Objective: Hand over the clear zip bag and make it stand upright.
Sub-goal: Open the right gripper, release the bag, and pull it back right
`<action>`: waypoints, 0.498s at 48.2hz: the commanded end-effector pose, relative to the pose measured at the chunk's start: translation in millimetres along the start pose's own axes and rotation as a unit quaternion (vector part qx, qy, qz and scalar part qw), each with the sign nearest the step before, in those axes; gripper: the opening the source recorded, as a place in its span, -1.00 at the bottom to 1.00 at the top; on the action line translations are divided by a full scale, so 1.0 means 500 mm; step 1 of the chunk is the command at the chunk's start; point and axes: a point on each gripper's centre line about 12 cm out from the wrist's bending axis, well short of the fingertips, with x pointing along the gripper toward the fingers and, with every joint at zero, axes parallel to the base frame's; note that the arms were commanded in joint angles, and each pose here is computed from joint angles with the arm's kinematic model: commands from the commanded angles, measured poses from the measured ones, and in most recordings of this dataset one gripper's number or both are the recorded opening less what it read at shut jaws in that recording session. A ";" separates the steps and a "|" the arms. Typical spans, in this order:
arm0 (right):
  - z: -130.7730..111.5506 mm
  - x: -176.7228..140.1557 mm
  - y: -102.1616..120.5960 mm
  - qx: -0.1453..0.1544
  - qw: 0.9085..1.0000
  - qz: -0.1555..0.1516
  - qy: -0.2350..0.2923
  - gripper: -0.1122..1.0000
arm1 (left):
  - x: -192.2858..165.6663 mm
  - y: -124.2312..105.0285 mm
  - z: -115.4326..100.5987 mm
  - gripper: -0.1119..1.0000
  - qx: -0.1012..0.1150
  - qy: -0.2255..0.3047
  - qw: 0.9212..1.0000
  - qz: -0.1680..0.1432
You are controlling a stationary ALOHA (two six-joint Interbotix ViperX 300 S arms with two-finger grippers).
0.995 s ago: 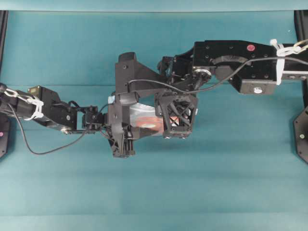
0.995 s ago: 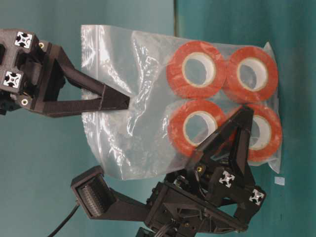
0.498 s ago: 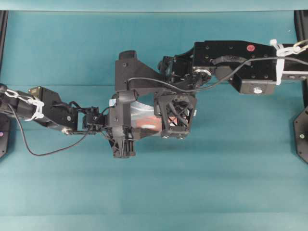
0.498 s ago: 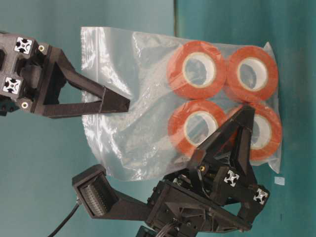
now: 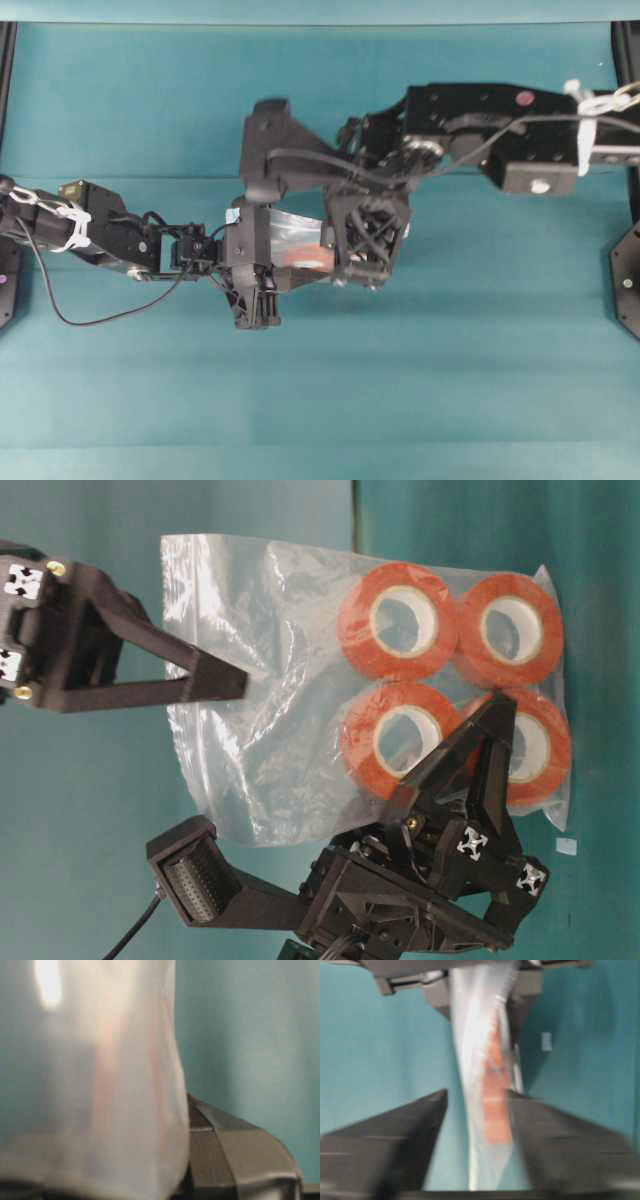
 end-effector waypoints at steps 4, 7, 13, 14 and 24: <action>-0.009 -0.044 0.009 0.007 1.000 0.001 -0.028 0.80 | -0.003 -0.003 0.008 -0.35 0.002 -0.006 1.000 -0.002; -0.016 -0.051 0.009 0.011 0.999 0.000 -0.033 0.76 | -0.005 -0.002 0.007 -0.35 0.002 -0.005 1.000 -0.001; -0.025 -0.072 0.009 0.026 0.998 0.000 -0.055 0.73 | -0.008 -0.002 0.008 -0.35 0.003 -0.006 1.000 -0.002; -0.026 -0.075 0.009 0.028 0.998 0.000 -0.059 0.73 | -0.008 -0.003 0.008 -0.35 0.002 -0.006 1.000 -0.002; -0.046 -0.110 0.006 0.039 0.995 -0.001 -0.092 0.73 | -0.007 -0.002 0.003 -0.35 0.003 0.008 1.000 -0.002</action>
